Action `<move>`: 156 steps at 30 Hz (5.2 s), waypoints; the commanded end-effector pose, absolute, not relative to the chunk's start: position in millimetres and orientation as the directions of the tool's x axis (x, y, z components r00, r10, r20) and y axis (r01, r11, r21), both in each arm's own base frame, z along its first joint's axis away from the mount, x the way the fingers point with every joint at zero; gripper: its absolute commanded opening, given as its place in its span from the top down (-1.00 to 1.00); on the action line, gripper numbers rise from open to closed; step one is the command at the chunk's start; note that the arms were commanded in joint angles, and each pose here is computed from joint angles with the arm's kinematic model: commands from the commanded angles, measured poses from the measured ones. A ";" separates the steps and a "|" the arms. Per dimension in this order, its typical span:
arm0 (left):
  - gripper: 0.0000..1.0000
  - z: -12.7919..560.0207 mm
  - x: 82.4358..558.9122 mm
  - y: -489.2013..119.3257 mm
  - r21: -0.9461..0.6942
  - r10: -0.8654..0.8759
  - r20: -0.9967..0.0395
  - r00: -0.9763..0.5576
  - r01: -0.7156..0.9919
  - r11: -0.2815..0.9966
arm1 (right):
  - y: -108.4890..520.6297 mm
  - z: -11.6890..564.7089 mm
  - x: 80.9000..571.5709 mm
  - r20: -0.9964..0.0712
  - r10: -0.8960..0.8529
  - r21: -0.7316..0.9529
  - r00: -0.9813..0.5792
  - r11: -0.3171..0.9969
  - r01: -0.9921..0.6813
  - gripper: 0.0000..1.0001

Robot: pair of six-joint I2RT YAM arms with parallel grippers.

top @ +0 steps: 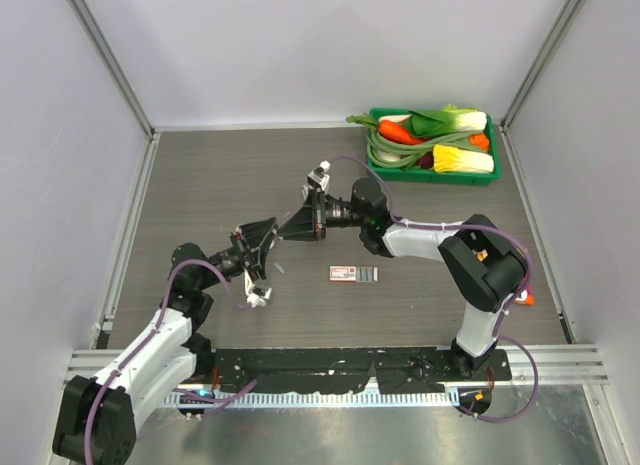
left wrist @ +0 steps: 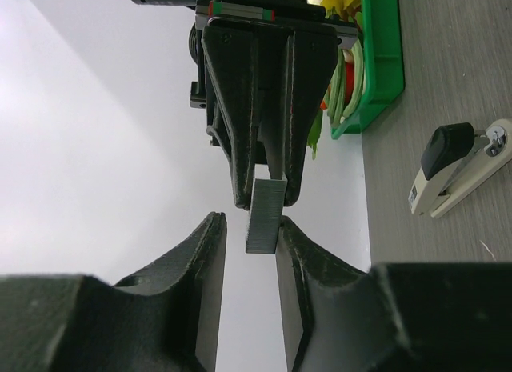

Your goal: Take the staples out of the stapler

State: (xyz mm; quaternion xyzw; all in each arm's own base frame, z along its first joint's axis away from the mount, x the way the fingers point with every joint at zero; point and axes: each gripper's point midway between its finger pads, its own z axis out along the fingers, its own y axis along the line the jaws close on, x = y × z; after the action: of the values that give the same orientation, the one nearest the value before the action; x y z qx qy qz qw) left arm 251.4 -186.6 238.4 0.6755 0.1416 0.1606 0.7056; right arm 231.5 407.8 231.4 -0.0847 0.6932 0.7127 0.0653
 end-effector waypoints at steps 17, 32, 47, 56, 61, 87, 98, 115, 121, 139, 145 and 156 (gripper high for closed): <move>0.91 228.2 247.7 -187.5 0.999 0.412 0.008 0.911 0.009 -0.039 | 405.3 247.3 228.5 -0.243 -0.002 0.966 -0.970 -0.092 -0.242 0.78; 1.00 185.4 250.6 -151.0 0.666 0.679 -0.529 0.509 0.745 -0.039 | 324.9 221.2 311.0 -0.661 -0.017 0.615 -0.750 0.561 -0.554 0.06; 1.00 235.2 170.8 -181.5 0.022 0.523 -0.853 -0.005 0.999 0.046 | 332.9 261.5 255.0 -0.927 -0.130 0.274 -0.351 0.405 -0.872 0.25; 1.00 228.2 152.5 -182.3 -0.175 0.536 -0.822 -0.190 0.981 0.080 | 373.8 292.2 198.5 -0.964 -0.181 0.147 -0.193 0.242 -0.959 0.12; 1.00 228.5 150.0 -180.0 -0.153 0.555 -0.818 -0.153 0.987 0.046 | 380.2 302.8 185.4 -0.969 -0.181 0.129 -0.168 0.212 -0.969 0.06; 1.00 244.2 138.1 -191.9 -0.143 0.480 -0.873 -0.086 0.986 -0.082 | 407.1 302.9 155.2 -0.976 -0.157 0.142 -0.152 0.072 -0.987 0.07; 1.00 239.2 140.9 -191.0 -0.140 0.493 -0.866 -0.083 0.987 -0.081 | 414.5 291.8 148.7 -0.966 -0.188 0.175 -0.177 0.030 -0.984 0.10; 1.00 239.2 141.9 -193.4 -0.144 0.478 -0.873 -0.096 0.987 -0.065 | 419.5 289.5 148.0 -0.965 -0.197 0.169 -0.174 0.042 -0.985 0.63; 1.00 239.2 143.1 -192.8 -0.139 0.481 -0.871 -0.096 0.989 -0.055 | 419.4 287.1 149.0 -0.963 -0.206 0.166 -0.175 0.060 -0.984 0.90; 0.87 242.1 154.3 -196.1 -0.135 0.475 -0.874 -0.105 0.990 -0.029 | 411.5 276.8 149.4 -0.949 -0.244 0.176 -0.202 0.123 -0.977 0.61; 0.91 240.6 152.9 -195.1 -0.137 0.480 -0.871 -0.105 0.990 -0.032 | 407.7 282.0 149.8 -0.956 -0.219 0.168 -0.196 0.139 -0.976 0.25; 0.96 242.0 147.6 -195.2 -0.142 0.475 -0.875 -0.097 0.988 -0.059 | 393.9 302.5 148.6 -0.982 -0.114 0.131 -0.150 0.161 -0.978 -0.04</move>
State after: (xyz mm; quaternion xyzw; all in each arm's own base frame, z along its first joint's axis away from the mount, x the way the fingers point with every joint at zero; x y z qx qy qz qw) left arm 151.3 -189.9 230.0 0.5918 0.6332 -0.4009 0.2969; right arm 146.5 390.7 273.7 -0.4667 0.6350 0.4465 0.4238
